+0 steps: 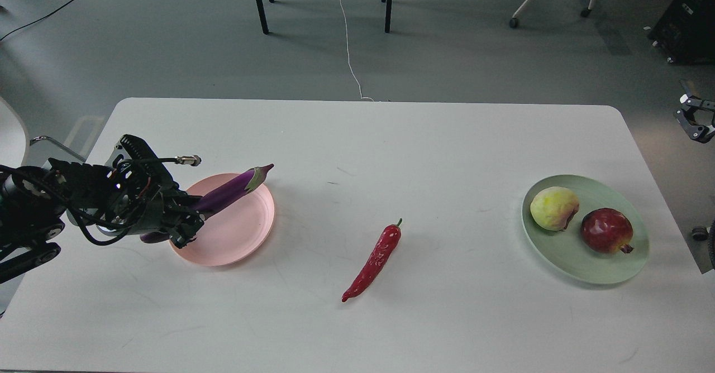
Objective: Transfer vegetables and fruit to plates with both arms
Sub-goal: 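Lift the eggplant and lay it on the pink plate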
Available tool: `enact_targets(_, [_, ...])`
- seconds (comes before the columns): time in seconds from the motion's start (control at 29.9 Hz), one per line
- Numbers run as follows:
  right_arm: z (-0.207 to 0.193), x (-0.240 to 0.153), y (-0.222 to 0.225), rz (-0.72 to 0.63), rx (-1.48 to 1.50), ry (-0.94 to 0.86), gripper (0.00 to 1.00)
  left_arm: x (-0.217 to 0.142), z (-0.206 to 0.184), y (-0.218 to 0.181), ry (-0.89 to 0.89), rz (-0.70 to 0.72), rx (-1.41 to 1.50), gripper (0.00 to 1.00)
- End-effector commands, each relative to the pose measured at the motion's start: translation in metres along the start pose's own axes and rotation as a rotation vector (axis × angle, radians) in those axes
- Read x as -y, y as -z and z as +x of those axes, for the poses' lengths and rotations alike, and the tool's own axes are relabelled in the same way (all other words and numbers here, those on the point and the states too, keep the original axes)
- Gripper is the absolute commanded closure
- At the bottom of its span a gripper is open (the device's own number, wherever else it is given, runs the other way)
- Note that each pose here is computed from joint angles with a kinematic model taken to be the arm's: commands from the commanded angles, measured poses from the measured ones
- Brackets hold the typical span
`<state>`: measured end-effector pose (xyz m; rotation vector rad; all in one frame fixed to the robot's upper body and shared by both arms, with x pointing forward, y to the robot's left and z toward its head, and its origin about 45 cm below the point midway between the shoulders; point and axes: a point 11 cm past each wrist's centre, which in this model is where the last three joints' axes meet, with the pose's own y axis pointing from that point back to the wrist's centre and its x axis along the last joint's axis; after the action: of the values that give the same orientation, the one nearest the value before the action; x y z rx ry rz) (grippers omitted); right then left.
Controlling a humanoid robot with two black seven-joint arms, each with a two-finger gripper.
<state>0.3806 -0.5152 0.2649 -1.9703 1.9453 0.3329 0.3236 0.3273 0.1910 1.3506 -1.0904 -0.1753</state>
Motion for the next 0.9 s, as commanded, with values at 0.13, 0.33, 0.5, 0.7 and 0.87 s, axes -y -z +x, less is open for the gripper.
enact_targets(0.13, [0.007, -0.004, 0.014, 0.012, -0.026, -0.013, 0.01, 0.012, -0.001, -0.004, 0.001, -0.014, -0.012, 0.26])
enact_targets(0.33, [0.009, -0.004, 0.022, 0.031, -0.028, -0.018, 0.01, 0.009, -0.002, -0.002, -0.003, -0.022, -0.033, 0.14])
enact_targets(0.5, [0.010, -0.004, 0.022, 0.030, -0.030, -0.020, 0.01, 0.004, 0.010, -0.001, -0.039, -0.032, -0.065, 0.14])
enact_targets(0.7, [0.026, -0.022, 0.007, -0.005, -0.018, -0.067, 0.01, -0.024, 0.108, -0.048, -0.237, -0.188, 0.022, 0.11])
enact_targets(0.87, [0.043, -0.040, -0.004, -0.006, 0.041, -0.138, 0.01, -0.012, 0.152, -0.125, -0.294, -0.372, 0.125, 0.11])
